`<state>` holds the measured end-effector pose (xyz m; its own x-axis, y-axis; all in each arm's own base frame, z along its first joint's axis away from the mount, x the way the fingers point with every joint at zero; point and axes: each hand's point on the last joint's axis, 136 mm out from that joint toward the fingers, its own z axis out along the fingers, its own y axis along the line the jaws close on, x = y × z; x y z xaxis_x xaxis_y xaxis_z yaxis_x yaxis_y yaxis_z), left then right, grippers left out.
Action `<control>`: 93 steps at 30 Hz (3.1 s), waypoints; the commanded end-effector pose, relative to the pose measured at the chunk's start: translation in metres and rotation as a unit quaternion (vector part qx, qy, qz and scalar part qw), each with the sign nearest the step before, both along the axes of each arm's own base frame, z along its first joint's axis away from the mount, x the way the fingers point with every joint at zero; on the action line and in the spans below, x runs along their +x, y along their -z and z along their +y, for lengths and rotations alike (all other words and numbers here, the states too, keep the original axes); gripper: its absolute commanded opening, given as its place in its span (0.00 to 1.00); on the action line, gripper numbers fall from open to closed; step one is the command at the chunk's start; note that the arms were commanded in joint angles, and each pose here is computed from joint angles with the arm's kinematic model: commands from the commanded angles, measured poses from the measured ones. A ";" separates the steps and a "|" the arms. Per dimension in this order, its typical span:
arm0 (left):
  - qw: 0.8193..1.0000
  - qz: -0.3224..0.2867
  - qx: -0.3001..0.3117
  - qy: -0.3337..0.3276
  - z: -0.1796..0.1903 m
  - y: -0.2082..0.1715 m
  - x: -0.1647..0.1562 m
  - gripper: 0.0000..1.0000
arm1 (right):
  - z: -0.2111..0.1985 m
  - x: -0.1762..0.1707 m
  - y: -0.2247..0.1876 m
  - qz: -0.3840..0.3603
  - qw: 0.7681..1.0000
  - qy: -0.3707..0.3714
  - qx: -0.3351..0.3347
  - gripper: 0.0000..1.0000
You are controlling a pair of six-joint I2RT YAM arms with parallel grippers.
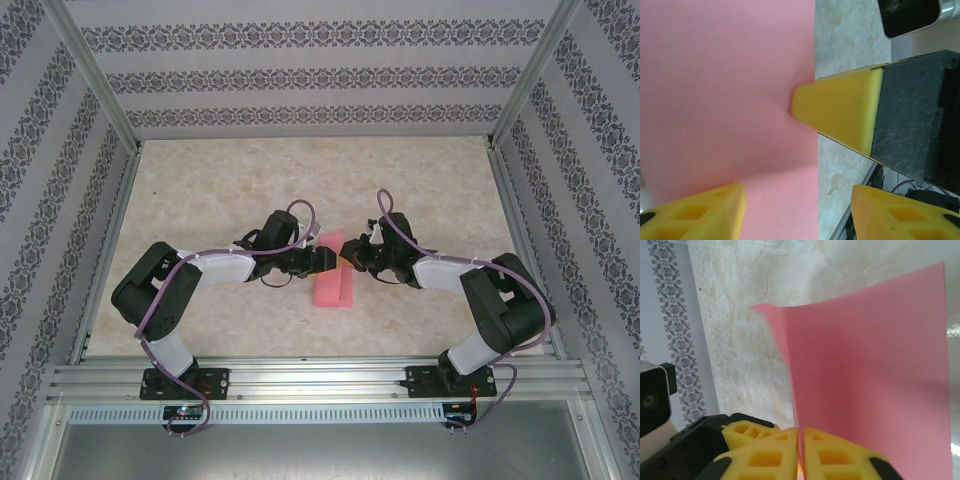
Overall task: Fold a paper plane with a square sheet of paper (fold left side to right side)
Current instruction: First fold in half a square sheet of paper at the center of the table.
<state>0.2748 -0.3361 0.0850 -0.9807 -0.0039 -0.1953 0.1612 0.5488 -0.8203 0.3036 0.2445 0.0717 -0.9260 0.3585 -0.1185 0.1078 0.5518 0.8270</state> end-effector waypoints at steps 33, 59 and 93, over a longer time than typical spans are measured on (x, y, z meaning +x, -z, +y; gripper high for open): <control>0.962 0.001 0.268 -0.057 0.021 0.048 0.018 0.59 | -0.032 0.016 0.027 -0.012 0.992 -0.017 -0.125 0.20; 0.952 0.017 0.302 -0.046 0.014 0.069 0.017 0.54 | -0.085 -0.004 0.018 -0.021 0.985 0.018 -0.172 0.44; 0.951 0.017 0.309 -0.017 0.002 0.075 0.010 0.57 | -0.071 -0.004 0.019 -0.017 0.988 0.005 -0.156 0.44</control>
